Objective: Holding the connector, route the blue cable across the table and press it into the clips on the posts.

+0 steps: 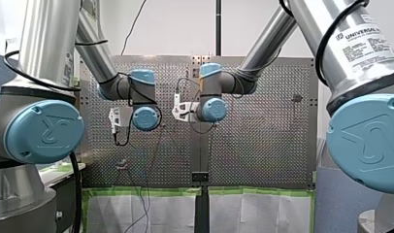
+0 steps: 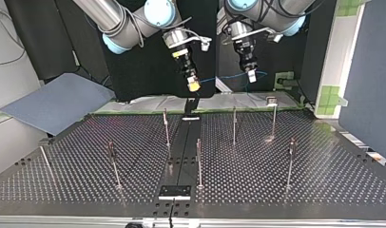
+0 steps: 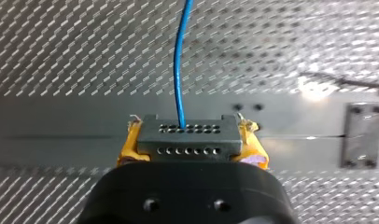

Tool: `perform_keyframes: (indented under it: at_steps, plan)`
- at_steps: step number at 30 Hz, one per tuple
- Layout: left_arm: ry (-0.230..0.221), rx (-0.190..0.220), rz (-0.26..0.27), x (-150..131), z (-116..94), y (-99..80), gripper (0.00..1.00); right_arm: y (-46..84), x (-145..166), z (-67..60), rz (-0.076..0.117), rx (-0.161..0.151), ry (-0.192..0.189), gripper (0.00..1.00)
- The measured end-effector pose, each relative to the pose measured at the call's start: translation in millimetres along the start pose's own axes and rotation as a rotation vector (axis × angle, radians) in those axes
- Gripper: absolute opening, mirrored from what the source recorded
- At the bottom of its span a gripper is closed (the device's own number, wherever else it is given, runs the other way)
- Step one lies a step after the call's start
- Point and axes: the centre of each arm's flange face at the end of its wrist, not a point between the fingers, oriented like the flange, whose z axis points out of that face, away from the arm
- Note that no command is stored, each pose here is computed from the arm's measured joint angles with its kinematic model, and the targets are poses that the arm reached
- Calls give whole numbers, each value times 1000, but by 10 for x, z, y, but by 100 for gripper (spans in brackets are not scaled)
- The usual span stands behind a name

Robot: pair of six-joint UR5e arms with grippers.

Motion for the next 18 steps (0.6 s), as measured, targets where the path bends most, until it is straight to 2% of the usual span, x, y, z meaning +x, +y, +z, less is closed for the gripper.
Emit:
perform_keyframes:
  at_steps: [3,6,12,18]
  plan:
    - [-2,-4,2,-84,62,64,0,-30,161,39,20,22,13,0]
    - [-3,-15,2,-159,114,131,0,-67,224,91,34,47,8,0]
    - [-7,-41,-12,-335,162,248,0,-141,180,227,36,79,-33,0]
    - [-20,-55,-24,-554,191,305,0,-160,292,342,46,97,-46,0]
